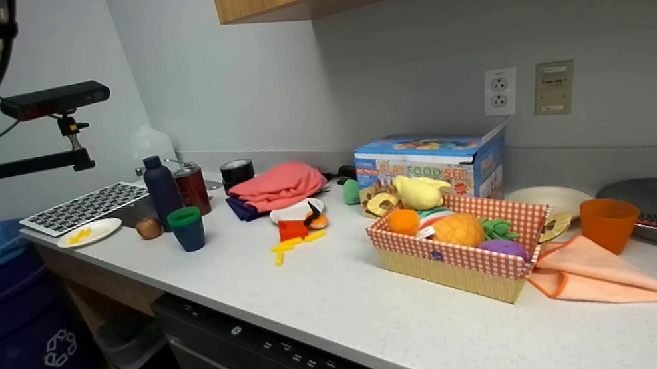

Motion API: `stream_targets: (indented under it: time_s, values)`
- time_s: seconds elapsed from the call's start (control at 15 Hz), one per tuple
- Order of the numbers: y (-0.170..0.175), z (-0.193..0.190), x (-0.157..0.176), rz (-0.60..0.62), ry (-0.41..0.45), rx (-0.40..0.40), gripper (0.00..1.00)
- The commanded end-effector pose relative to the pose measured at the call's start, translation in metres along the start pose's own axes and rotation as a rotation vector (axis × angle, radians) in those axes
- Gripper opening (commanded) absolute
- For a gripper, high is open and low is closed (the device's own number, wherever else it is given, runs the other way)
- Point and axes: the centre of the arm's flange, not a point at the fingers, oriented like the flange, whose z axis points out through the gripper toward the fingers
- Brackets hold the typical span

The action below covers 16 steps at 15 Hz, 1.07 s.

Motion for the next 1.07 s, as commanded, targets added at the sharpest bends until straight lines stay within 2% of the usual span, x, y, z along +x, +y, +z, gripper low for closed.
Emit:
stream_targets:
  time_s: [0.0,0.07,0.33,1.0]
  values:
    - [-0.012,-0.059,-0.031,0.060,0.042,-0.052,1.00]
    - [-0.001,-0.020,-0.010,0.030,0.020,-0.024,1.00]
    - [-0.004,-0.046,-0.023,0.053,0.037,-0.029,1.00]
    - [-0.004,-0.045,-0.024,0.054,0.034,-0.029,1.00]
